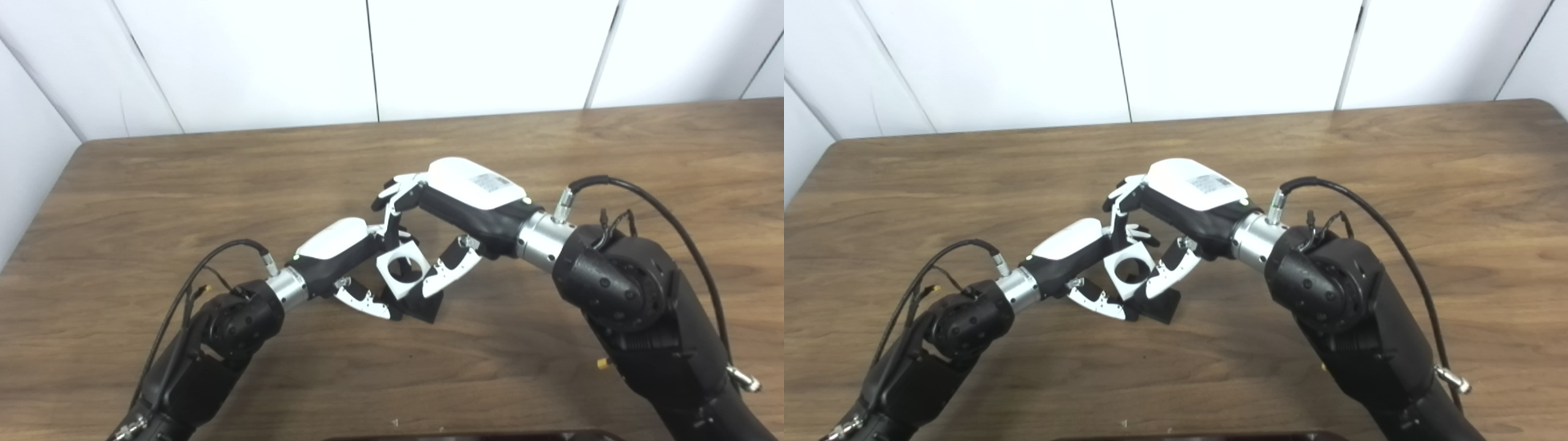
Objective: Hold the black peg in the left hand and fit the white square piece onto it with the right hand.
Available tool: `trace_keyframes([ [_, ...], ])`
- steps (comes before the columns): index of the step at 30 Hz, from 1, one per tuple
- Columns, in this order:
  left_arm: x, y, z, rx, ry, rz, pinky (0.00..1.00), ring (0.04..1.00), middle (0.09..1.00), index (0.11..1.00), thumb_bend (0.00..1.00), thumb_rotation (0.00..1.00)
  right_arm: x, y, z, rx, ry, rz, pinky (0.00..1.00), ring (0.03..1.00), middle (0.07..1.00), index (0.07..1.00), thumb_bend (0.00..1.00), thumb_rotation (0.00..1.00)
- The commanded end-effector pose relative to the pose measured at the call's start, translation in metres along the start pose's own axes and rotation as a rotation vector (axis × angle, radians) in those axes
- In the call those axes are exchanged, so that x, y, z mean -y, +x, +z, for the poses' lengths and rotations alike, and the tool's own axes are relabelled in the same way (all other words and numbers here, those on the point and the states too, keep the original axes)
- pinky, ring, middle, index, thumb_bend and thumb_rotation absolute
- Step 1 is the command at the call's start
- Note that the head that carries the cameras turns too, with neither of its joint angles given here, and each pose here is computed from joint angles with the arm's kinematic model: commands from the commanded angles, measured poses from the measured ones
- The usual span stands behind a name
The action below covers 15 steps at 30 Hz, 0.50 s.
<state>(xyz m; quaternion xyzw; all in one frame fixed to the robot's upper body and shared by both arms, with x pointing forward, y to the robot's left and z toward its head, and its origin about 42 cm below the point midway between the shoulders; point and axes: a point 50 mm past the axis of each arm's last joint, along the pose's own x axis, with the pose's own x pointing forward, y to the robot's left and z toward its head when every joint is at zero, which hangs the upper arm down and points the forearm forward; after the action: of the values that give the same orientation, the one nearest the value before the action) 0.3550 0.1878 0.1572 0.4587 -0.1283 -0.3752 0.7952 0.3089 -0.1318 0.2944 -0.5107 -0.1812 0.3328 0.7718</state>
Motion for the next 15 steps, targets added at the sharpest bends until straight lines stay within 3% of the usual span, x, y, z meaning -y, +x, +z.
trace_keyframes([
  [1,0.022,0.000,-0.009,-0.069,0.033,-0.110,0.93,0.935,0.863,0.488,0.52,0.08,0.011,0.003,0.004,0.031,-0.026,-0.043,0.88,0.896,0.813,0.478,0.52,0.14],
  [15,0.021,-0.001,-0.007,-0.066,0.027,-0.101,0.93,0.936,0.865,0.487,0.52,0.08,0.001,0.008,-0.008,0.005,0.005,-0.020,0.89,0.901,0.822,0.479,0.52,0.14],
])
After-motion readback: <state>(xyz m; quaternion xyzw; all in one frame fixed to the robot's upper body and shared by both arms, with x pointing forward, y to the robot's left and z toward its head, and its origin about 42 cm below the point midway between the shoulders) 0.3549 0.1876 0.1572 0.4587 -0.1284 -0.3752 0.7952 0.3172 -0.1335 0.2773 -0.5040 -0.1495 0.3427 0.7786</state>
